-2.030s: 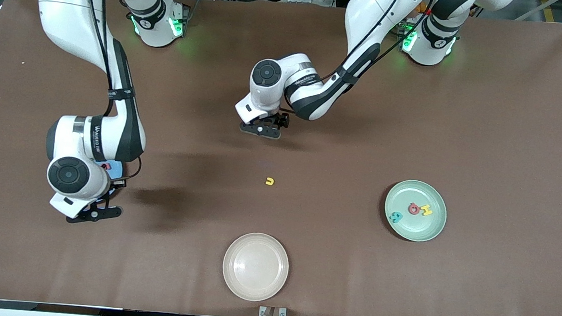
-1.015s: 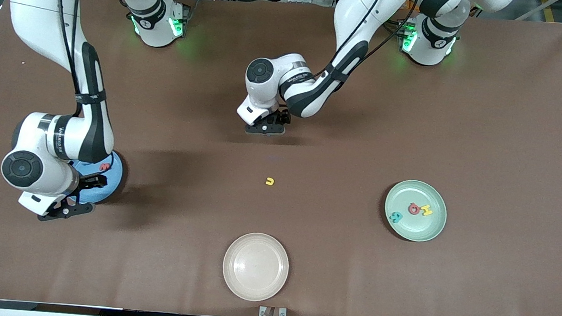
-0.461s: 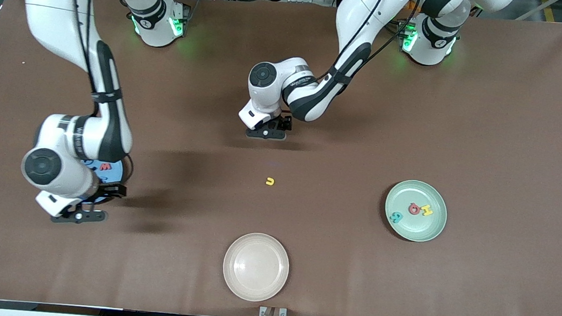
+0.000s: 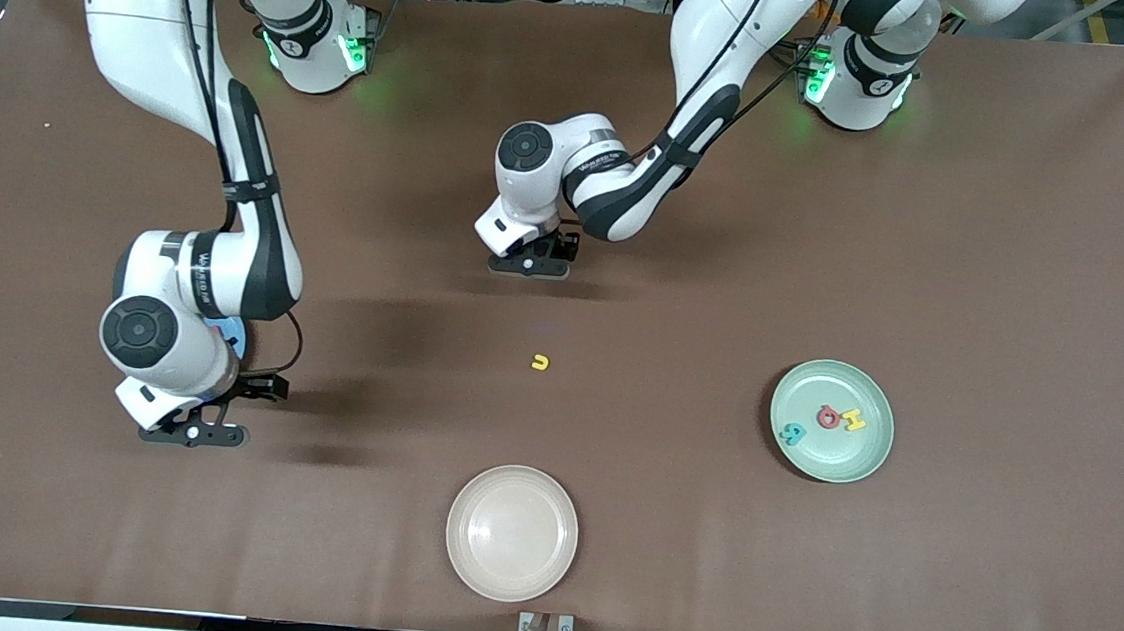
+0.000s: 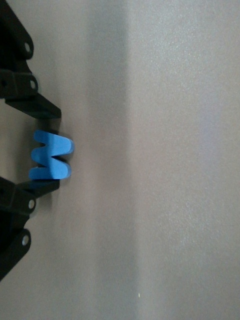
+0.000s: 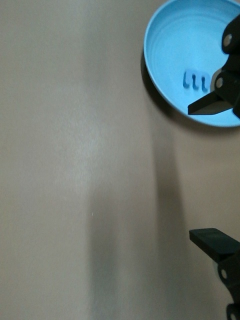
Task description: Sort upper and lower case letters into plates
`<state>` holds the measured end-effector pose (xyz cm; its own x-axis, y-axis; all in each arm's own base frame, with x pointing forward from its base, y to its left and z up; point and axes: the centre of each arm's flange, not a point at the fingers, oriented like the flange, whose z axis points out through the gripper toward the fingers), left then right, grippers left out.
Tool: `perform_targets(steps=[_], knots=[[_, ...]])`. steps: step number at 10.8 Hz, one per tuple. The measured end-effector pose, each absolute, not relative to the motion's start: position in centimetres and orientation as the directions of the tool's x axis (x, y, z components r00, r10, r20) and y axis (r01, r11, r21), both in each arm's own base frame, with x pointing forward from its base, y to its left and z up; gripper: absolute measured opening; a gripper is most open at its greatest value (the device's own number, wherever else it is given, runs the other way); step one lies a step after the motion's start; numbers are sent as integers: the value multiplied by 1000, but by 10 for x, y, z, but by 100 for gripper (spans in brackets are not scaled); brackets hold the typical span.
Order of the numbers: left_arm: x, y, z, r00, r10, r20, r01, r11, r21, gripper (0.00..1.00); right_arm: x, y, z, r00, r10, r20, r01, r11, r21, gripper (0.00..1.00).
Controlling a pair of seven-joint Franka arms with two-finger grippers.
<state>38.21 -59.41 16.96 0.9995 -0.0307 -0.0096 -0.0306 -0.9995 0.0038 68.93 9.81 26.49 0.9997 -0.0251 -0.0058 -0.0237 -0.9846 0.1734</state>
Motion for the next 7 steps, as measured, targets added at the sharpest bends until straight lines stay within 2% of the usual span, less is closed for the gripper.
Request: perform_targets(steps=[1,2,5,7], knots=[[382,-594,170,1000,-30,-9,-30,-1000,5,53,688,113,264,999,-47,3,-46,-985,164,100],[383,-596,173,1000,-30,-5,-30,-1000,9,42,686,127,263,998,-64,6,-64,-986,154,100],[395,-594,178,1000,-16,12,-16,-1000,27,42,682,148,261,997,-81,8,-81,-987,138,100],[438,-579,202,998,42,50,39,-997,59,42,679,168,260,995,-99,10,-99,-988,118,100]])
